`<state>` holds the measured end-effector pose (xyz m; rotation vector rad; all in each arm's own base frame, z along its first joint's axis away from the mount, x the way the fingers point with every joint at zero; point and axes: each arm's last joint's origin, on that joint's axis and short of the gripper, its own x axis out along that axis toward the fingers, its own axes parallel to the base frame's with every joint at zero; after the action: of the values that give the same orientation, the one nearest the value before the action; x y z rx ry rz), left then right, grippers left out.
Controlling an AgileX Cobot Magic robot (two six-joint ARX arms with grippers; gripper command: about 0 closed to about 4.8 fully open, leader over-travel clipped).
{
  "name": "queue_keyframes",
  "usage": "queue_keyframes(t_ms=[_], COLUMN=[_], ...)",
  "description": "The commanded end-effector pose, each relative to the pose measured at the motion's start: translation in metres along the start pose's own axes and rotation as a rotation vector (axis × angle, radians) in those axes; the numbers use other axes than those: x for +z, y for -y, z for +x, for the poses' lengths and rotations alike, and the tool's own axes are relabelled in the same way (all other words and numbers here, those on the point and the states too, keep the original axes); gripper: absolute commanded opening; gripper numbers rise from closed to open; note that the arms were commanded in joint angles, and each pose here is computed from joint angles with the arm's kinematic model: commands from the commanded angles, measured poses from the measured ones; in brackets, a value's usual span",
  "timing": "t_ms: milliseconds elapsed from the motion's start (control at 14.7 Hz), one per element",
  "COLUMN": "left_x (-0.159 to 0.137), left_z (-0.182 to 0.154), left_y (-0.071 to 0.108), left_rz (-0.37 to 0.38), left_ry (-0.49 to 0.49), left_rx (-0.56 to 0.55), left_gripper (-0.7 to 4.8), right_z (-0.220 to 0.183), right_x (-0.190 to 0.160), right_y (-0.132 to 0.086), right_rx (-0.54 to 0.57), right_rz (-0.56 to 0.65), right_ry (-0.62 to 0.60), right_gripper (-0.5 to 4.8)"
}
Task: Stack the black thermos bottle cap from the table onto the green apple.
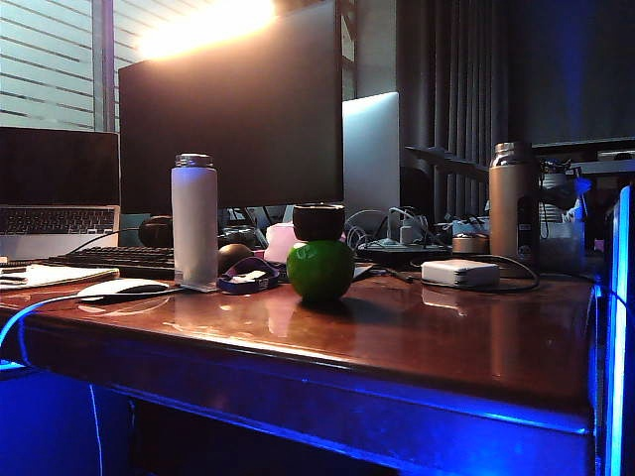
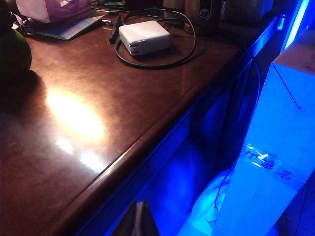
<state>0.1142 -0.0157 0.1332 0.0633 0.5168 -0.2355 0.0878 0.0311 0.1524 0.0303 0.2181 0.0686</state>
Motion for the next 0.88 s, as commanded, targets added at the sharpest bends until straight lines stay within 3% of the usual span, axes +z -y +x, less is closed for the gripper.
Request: queue_keyframes(t_ms=[68,204,680,884], left_x=[0.002,0.002,0.018,0.020], left_z=[0.000,-0.003,-0.030,-0.039], left_y=[0.000,0.000,-0.002,-0.006], left_rz=[0.006,0.008,0.030,0.025], left_ry=[0.015,0.034,0.336,0.420], left_rx=[0.003,0.005,0.058,0.117], left_gripper=[-0.03,-0.03,-0.03,-0.03], right_z=[0.000,0.000,-0.001,0.002], right_x=[-0.001,-0.001,0.001,0.002], right_y=[0.000,0.000,0.002,0.017], right_rx=[-0.002,-0.001,-0.013,-0.169], right_rz=[0.005,0.006,0.019,0.056], right_ry=[-0.003,-0.002,0.023,0.039], right_gripper=[-0.01,-0.01,-0.01,-0.01])
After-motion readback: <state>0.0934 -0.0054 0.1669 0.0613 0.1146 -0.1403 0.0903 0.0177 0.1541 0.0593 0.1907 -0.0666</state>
